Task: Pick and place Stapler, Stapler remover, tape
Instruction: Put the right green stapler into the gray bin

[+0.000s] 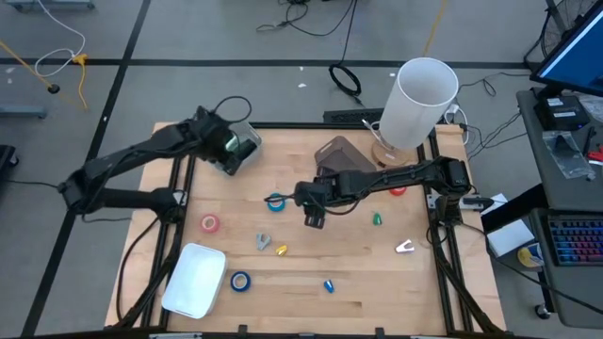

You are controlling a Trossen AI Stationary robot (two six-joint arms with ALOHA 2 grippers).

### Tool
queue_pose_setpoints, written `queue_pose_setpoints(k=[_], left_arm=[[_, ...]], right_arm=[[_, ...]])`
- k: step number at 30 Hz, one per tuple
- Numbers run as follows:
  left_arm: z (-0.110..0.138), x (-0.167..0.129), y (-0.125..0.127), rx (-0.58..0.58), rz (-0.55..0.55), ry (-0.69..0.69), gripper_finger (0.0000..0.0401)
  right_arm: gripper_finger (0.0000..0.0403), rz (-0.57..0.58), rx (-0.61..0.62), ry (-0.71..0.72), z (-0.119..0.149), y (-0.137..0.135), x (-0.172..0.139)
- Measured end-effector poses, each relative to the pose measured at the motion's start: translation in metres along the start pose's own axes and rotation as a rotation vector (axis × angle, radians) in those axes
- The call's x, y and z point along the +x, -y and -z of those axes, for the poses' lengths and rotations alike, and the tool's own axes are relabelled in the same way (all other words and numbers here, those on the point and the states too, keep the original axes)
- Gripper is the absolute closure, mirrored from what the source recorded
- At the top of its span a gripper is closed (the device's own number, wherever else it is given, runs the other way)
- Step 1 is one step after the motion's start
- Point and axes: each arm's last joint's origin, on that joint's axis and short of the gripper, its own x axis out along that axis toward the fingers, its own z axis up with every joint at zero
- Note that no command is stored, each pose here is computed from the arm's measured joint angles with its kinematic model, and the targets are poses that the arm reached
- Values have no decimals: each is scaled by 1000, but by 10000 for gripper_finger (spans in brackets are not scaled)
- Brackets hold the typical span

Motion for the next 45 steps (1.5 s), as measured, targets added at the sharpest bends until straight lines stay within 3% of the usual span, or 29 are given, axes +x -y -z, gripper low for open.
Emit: queue_pose_setpoints(k=[9,15,22,28,34,40,45], left_arm=[[23,-43,22,55,135,122,201],[35,-63,30,95,179,208,201],[43,-76,31,82,193,269,201],[47,-79,36,98,208,276,201],[49,-79,39,94,193,286,201],[47,-80,40,89,199,300,201],[42,-82,42,83,233,358,201]], right_arm=[[186,-55,132,-268,24,1,-3],[187,27,188,-450,42,0,-11],[189,96,165,-581,59,-11,-23],[192,205,254,-677,87,-22,-21],[192,304,471,-747,119,-14,-21],[192,388,697,-728,152,4,-32],[187,281,898,-636,173,15,-35]])
